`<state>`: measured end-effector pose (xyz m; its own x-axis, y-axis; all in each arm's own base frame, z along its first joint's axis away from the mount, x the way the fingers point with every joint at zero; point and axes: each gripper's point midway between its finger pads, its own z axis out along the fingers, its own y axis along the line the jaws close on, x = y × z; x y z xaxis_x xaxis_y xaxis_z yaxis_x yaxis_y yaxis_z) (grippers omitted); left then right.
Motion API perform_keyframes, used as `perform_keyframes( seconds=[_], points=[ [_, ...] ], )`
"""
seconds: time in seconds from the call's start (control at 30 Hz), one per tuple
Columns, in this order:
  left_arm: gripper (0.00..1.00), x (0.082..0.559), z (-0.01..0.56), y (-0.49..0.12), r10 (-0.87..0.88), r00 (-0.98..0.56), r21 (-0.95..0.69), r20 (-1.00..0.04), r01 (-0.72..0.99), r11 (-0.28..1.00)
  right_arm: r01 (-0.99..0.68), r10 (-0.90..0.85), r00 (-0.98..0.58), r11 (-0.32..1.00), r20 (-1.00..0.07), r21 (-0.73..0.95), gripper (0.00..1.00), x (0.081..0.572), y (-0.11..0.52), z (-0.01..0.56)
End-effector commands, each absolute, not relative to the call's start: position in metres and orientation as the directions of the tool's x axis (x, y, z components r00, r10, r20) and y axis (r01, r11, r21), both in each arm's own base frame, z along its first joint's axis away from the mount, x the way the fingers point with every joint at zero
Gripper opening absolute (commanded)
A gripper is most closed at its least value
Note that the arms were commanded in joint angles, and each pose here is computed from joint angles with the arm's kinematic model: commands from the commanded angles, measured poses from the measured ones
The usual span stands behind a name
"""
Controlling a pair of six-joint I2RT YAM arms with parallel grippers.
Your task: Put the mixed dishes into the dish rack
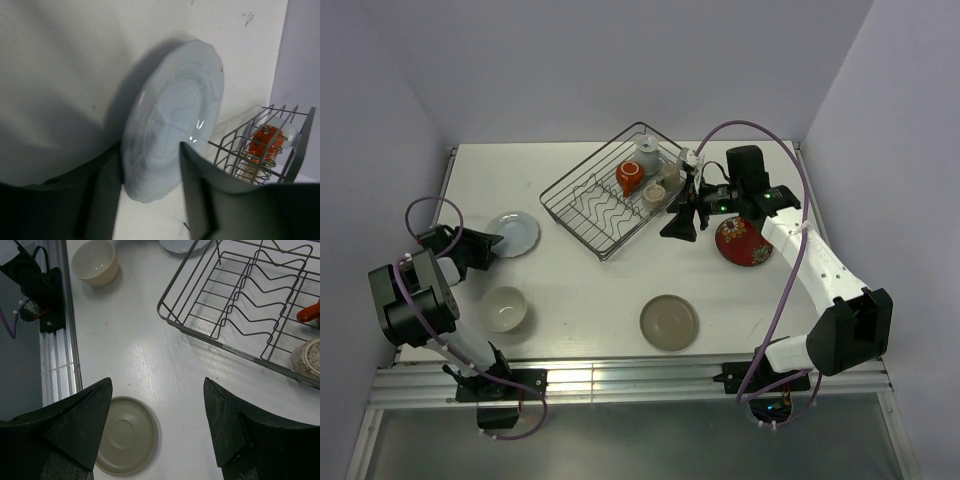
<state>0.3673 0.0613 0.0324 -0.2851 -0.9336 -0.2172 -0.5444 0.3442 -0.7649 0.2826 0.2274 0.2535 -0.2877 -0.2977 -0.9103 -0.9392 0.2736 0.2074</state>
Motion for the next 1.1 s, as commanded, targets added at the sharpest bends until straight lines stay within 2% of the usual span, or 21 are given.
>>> perform_keyframes(
  seconds=[0.0,0.07,0.1,0.2,0.4,0.53,0.67,1.07],
  points=[
    [0.47,0.362,0.016,0.062,-0.918,-0.323,-0.737,-0.229,-0.558,0.380,-0.951,-0.269,-0.238,0.258,-0.933,0.168,0.80,0.281,0.228,0.273],
    [0.38,0.362,0.013,0.058,-0.918,-0.337,-0.749,-0.209,-0.548,0.372,-0.952,-0.271,-0.235,0.260,-0.934,0.164,0.80,0.281,0.228,0.274],
    [0.28,0.365,0.015,0.058,-0.919,-0.333,-0.762,-0.213,-0.532,0.369,-0.950,-0.273,-0.242,0.260,-0.931,0.171,0.80,0.281,0.227,0.274],
    [0.12,0.368,0.020,0.054,-0.918,-0.339,-0.796,-0.207,-0.487,0.359,-0.949,-0.279,-0.249,0.259,-0.927,0.178,0.80,0.281,0.227,0.273],
    [0.01,0.372,0.050,0.053,-0.899,-0.339,-0.836,-0.278,-0.376,0.400,-0.950,-0.305,-0.255,0.255,-0.918,0.180,0.79,0.279,0.226,0.268],
    [0.00,0.374,0.091,0.063,-0.877,-0.286,-0.843,-0.387,-0.275,0.462,-0.950,-0.313,-0.256,0.254,-0.915,0.179,0.79,0.279,0.225,0.268],
    [0.00,0.372,0.124,0.070,-0.863,-0.227,-0.844,-0.452,-0.204,0.496,-0.951,-0.319,-0.259,0.249,-0.912,0.183,0.78,0.279,0.227,0.269],
    [0.00,0.364,0.198,0.074,-0.871,-0.117,-0.875,-0.477,-0.027,0.483,-0.951,-0.328,-0.274,0.232,-0.904,0.204,0.77,0.275,0.235,0.269]
  ],
)
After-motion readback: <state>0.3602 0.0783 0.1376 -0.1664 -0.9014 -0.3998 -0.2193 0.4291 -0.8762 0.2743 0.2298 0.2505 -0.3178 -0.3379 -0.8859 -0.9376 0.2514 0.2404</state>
